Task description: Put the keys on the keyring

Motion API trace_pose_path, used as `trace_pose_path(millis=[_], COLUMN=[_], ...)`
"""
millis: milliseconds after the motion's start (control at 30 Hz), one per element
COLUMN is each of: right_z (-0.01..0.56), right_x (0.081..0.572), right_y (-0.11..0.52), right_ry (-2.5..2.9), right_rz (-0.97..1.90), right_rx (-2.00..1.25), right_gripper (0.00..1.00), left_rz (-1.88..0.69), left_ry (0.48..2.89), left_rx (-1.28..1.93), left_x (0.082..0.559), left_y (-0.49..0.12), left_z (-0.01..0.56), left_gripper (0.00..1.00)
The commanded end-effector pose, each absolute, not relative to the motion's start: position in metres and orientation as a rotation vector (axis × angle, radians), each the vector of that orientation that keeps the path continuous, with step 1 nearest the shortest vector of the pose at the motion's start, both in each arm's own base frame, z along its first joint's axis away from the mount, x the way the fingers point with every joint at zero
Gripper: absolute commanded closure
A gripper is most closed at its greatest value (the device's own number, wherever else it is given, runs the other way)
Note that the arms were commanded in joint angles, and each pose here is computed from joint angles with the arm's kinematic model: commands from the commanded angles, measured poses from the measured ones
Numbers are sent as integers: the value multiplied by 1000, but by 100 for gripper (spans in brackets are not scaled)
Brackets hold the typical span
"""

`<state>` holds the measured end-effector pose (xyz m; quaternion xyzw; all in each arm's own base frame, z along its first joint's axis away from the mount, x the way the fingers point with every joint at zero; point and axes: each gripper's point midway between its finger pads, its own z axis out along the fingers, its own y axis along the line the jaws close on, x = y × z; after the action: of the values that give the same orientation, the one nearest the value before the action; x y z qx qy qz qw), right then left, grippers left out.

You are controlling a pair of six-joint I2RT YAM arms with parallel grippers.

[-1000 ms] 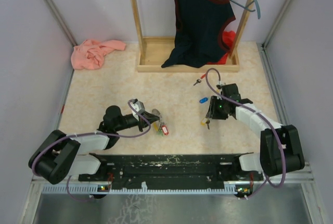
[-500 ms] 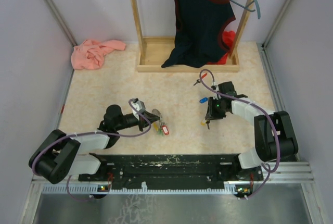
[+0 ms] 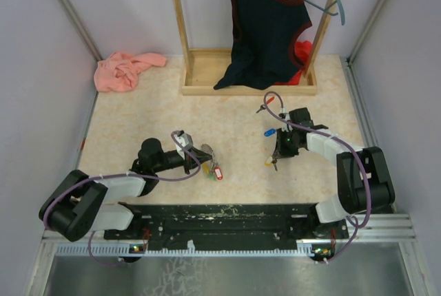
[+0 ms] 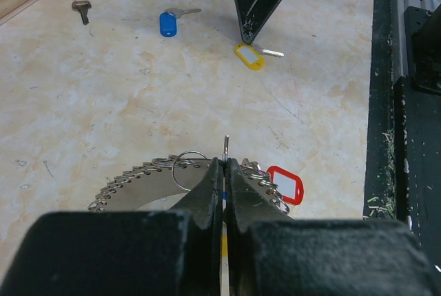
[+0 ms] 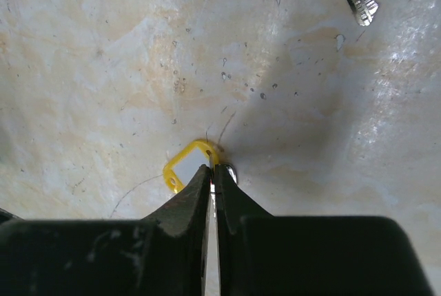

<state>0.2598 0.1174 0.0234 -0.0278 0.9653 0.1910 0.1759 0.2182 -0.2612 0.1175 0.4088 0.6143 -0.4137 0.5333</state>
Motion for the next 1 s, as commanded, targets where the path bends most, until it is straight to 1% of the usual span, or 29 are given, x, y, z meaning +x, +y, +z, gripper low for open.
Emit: trace_pose_path(millis=[0, 33, 233, 600, 700, 767, 967], right_z=[37, 38, 65, 130, 129, 126, 167], right_x=[279, 279, 285, 297, 302, 306, 299], right_y=[120, 120, 131, 178, 174, 166, 206], right_ry=[2662, 2657, 2539, 2106, 2177, 2219, 1889], right_rz=[552, 553, 605, 533, 346, 209, 466], right_rx=[-106, -111, -224, -655, -751, -746, -788], right_gripper=[96, 100, 100, 100, 100, 100, 100], left_rz=[-984, -984, -990, -989, -976, -974, -976], left_ry=[1399, 1399, 1393, 1357, 1357, 1357, 1344], left_rx=[991, 991, 998, 1012, 1007, 1006, 1001], left_x=[224, 224, 223, 220, 223, 223, 223], left_y=[-266, -266, -267, -267, -267, -266, -267], left_z=[133, 133, 134, 142, 143, 143, 148], left_gripper=[99, 99, 99, 99, 99, 99, 99])
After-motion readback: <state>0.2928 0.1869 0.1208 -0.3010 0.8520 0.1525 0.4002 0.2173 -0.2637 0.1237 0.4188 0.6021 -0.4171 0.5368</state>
